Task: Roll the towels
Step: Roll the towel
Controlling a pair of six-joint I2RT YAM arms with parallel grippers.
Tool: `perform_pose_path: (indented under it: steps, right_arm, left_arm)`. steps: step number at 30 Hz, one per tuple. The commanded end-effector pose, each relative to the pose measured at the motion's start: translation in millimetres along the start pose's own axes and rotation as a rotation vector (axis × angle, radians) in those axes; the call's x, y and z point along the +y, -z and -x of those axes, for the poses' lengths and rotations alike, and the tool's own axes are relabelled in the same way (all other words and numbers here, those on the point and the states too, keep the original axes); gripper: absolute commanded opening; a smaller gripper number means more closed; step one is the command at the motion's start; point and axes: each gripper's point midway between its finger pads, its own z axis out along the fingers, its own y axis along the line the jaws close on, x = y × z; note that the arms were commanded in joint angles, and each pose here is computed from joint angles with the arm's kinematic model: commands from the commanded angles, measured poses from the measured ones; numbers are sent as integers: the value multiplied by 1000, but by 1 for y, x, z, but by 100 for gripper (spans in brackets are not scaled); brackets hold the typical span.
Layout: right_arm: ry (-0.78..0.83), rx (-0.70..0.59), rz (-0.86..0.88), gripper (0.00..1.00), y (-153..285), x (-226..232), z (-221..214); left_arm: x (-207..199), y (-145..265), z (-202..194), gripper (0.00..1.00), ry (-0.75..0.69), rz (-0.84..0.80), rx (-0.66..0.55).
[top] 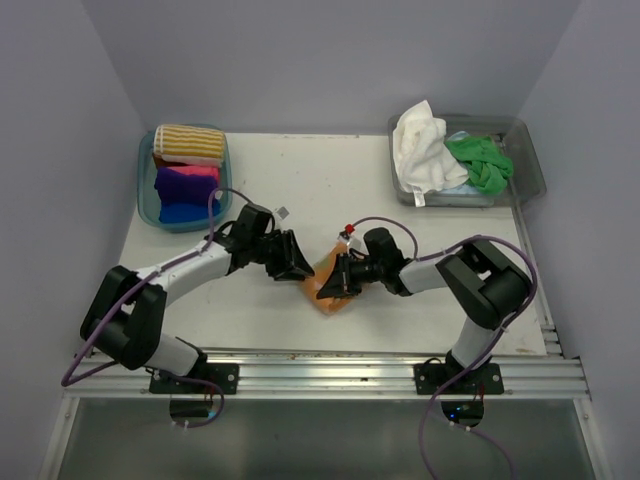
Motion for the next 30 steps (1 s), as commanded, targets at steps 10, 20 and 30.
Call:
perform_pose_path:
  steps: [10,20,30]
  right_arm:
    - [-29,-12,89,0,4,9,6]
    - [-46,-19,99,0,4,7,7]
    - [-46,-28,104,0,5,7,8]
  left_arm:
    - [-30,-7,22,39,-104,-66,-11]
    - [-31,11,32,36,-143,-35,-119]
    - [-19,-4,22,20,-89,-106,-146]
